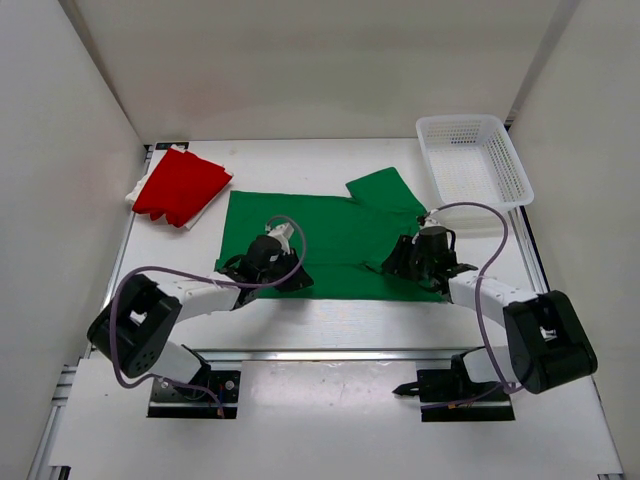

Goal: Fold and stack the t-shirts
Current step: Fold the flattened tshirt in 1/3 of the way

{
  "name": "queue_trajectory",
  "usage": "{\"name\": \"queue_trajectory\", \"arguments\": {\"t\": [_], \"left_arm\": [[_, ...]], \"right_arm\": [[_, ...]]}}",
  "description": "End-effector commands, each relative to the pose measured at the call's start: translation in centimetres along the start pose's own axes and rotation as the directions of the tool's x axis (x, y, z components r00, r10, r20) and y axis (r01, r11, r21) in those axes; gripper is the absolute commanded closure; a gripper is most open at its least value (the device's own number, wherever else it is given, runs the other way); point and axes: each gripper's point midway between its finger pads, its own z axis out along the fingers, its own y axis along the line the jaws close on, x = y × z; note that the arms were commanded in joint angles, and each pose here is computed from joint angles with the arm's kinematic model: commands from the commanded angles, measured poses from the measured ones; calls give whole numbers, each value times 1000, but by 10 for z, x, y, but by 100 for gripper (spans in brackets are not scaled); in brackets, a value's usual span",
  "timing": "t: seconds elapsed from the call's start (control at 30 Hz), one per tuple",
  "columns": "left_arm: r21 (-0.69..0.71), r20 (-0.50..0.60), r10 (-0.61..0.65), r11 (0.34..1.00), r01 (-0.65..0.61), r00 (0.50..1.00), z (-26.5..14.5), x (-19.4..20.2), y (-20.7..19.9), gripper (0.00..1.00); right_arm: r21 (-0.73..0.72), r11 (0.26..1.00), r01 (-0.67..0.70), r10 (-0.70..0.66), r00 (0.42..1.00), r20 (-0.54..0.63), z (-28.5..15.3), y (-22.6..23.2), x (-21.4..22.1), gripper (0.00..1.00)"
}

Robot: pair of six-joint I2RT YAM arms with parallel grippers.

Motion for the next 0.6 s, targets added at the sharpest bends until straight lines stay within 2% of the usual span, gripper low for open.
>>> {"name": "queue_trajectory", "arguments": {"t": [0.0, 0.13, 0.23, 0.57], "left_arm": [[57, 41, -8, 998, 5, 999, 1, -5, -12, 83], [55, 39, -15, 998, 13, 999, 0, 0, -8, 83], [52, 40, -20, 998, 17, 999, -2, 3, -3, 83], [24, 56, -54, 998, 53, 997, -11, 4, 18, 83]], "right_arm": [[-66, 998, -11, 15, 999, 52, 7, 15, -11, 62], [-64, 998, -20, 22, 999, 31, 14, 13, -3, 66], [-68, 997, -23, 25, 999, 30, 15, 13, -4, 73], [-130, 987, -93, 90, 995, -29, 25, 17, 1, 79]]}}
